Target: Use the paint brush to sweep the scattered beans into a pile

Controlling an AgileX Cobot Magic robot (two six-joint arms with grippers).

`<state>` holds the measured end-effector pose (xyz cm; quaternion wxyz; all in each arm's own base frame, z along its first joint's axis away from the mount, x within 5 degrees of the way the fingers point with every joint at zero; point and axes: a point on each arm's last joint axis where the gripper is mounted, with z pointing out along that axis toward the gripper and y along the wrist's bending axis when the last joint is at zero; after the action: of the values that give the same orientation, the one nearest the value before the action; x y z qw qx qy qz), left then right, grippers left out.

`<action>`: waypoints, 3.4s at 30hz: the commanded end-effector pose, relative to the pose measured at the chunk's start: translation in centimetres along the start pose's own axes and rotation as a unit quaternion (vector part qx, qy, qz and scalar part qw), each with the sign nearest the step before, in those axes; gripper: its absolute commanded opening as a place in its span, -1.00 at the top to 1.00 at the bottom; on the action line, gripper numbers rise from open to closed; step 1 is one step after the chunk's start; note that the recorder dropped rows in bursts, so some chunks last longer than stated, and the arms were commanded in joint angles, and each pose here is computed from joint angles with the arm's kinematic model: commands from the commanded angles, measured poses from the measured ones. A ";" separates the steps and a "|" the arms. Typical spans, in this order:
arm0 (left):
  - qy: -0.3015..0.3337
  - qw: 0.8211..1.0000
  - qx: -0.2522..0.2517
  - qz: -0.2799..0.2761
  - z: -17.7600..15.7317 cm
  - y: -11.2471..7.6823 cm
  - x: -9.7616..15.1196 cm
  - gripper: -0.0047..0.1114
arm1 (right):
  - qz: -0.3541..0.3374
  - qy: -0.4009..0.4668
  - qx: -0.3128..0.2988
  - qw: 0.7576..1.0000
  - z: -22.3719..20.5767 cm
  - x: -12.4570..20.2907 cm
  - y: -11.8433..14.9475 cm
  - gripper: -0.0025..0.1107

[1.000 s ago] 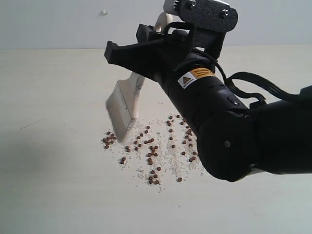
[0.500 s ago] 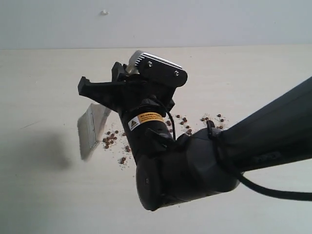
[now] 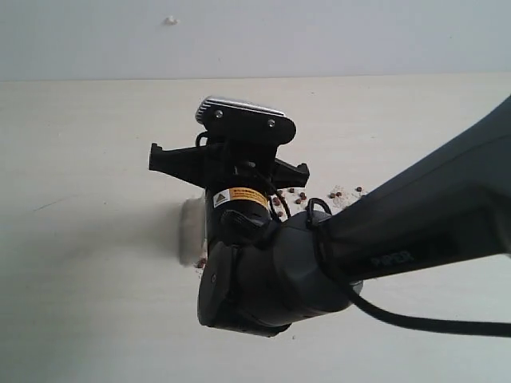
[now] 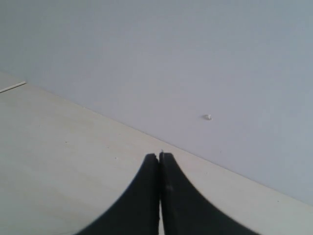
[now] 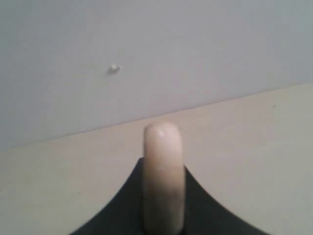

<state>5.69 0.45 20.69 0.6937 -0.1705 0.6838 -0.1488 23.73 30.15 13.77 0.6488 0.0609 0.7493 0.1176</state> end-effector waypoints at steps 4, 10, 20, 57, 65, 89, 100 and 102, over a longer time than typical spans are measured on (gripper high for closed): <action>-0.002 1.000 -0.002 -0.002 0.0 0.1 0.1 0.92 | -0.144 -0.005 0.074 0.987 -0.3 -1.7 -1.0 0.96; -0.002 1.000 -0.002 -0.002 0.0 0.1 0.1 0.92 | -0.168 0.004 0.087 0.982 -0.3 -1.6 -1.3 0.96; -0.002 1.000 -0.002 -0.002 0.0 0.1 0.1 0.92 | -0.134 -0.014 0.071 0.988 -0.6 -3.2 -0.7 0.96; -0.002 1.000 -0.002 -0.002 0.0 0.1 0.1 0.92 | 0.144 -0.016 -0.033 0.989 9.3 0.1 0.1 0.96; -0.002 1.000 -0.002 -0.002 0.0 0.1 0.1 0.92 | 0.045 -0.012 0.115 0.992 9.0 -0.5 -2.3 0.96; -0.002 1.000 -0.002 -0.002 0.0 0.1 0.1 0.92 | -0.081 0.048 0.282 0.955 7.2 -1.9 -4.6 0.96; -0.002 1.000 -0.002 -0.002 0.0 0.1 0.1 0.92 | -0.078 0.005 0.228 0.970 6.7 -4.6 -2.9 0.96; -0.002 1.000 -0.002 -0.002 0.0 0.1 0.1 0.92 | -0.077 -0.005 0.219 0.973 6.7 -5.4 -2.6 0.96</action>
<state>5.69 0.45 20.69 0.6937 -0.1705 0.6838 -0.1488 31.37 26.71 16.35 0.6188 0.1620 0.7604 -0.1128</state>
